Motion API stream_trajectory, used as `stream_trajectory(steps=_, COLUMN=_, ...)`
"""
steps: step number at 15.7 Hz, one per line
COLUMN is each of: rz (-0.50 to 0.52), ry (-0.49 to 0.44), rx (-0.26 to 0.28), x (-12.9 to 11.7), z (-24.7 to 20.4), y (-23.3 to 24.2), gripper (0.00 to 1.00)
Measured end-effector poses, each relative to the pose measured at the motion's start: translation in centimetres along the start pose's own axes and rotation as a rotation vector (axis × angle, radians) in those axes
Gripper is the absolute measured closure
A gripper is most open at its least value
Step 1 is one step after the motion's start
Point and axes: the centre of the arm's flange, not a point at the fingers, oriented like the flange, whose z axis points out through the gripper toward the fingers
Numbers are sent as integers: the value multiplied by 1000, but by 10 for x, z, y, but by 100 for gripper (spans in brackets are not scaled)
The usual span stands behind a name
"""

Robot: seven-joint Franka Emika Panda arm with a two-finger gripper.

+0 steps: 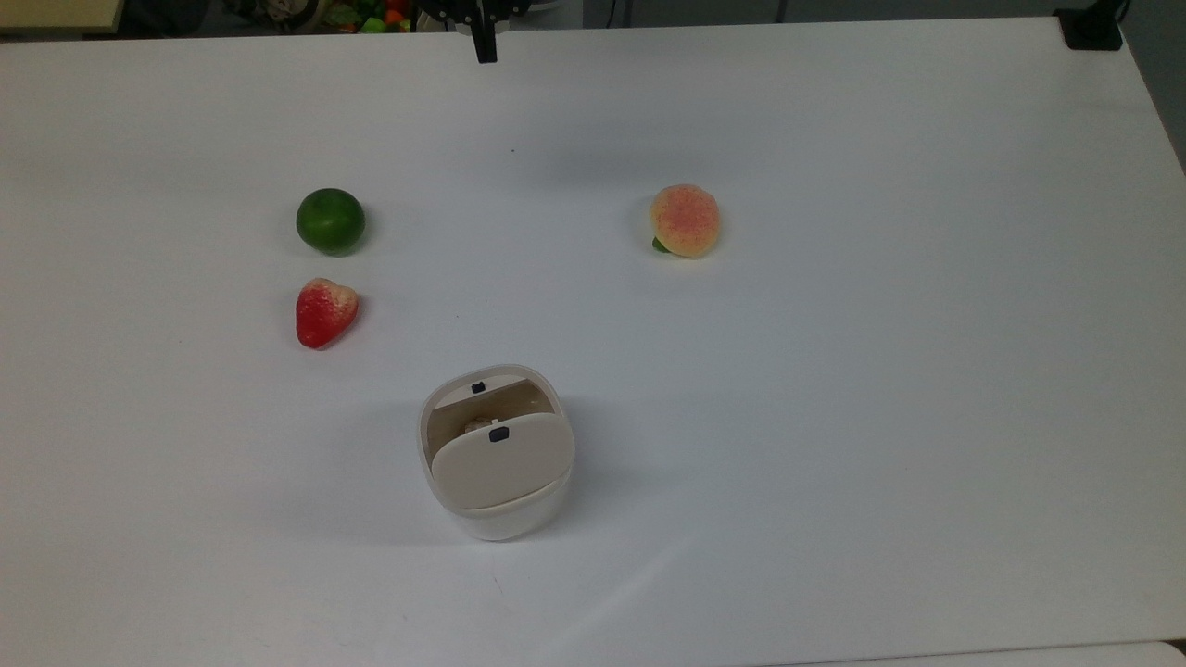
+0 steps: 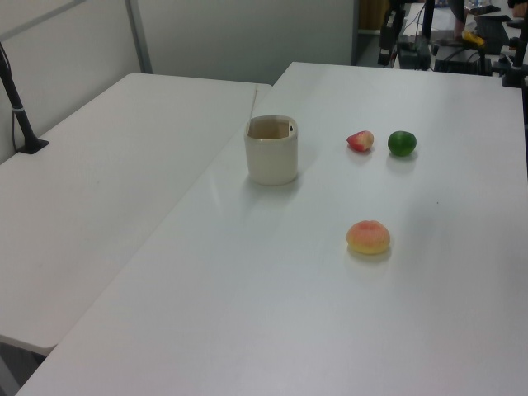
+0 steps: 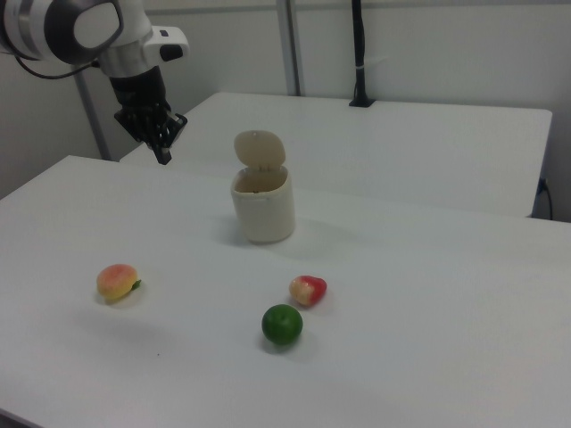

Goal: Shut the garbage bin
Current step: 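Move the gripper toward the bin and lower it over the raised lid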

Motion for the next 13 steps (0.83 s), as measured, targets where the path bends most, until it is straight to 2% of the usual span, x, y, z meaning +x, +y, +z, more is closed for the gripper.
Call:
stream_trajectory(steps=6, rz=11, ry=56, rx=36, x=10, z=4, y=-2, gripper=98)
stream_trajectory(steps=13, rz=17, ry=129, rx=30, x=27, z=15, y=1, gripper=98)
